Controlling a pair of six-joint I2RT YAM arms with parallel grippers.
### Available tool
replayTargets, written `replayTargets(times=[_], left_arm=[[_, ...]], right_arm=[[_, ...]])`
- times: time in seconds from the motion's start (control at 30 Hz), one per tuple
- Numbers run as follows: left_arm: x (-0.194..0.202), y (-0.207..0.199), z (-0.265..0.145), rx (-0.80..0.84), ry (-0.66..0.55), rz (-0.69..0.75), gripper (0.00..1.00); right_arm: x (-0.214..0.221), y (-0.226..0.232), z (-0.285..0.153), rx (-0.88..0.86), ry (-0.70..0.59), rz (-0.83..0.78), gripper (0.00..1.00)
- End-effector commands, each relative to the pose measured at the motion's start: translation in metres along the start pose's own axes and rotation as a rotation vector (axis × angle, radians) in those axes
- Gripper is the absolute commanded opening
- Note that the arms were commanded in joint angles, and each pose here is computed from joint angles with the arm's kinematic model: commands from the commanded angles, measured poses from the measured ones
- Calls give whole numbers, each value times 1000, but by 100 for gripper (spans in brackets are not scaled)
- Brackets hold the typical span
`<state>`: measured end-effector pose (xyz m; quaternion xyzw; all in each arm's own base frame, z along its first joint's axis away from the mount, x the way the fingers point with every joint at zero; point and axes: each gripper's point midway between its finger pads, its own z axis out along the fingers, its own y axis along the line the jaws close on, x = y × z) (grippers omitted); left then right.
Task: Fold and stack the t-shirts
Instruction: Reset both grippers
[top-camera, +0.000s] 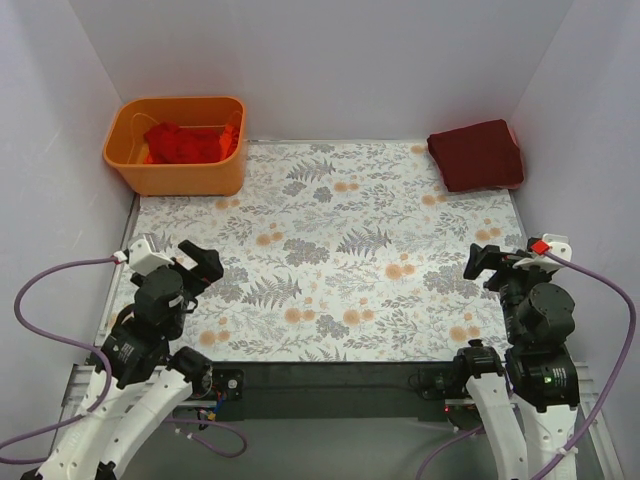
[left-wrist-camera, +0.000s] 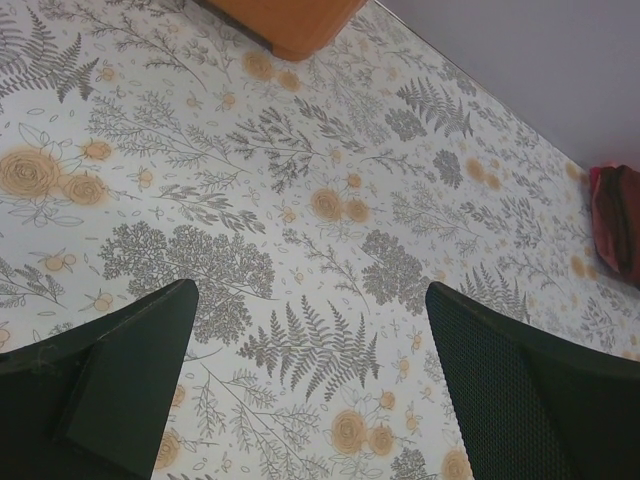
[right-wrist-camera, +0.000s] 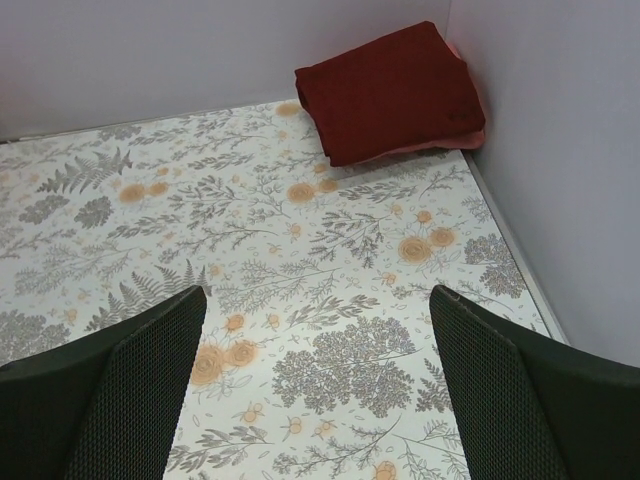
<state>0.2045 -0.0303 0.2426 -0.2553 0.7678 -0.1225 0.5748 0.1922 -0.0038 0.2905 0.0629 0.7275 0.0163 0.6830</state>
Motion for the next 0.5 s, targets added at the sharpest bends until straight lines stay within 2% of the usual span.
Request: replayTargets(times=[0.0, 0.47], left_arm=[[-2, 6, 4, -19, -44, -40, 98], [11, 15, 15, -52, -54, -67, 98]], right_arm=[[-12, -1, 2, 7, -67, -9, 99], [1, 2, 9, -8, -50, -20, 98]])
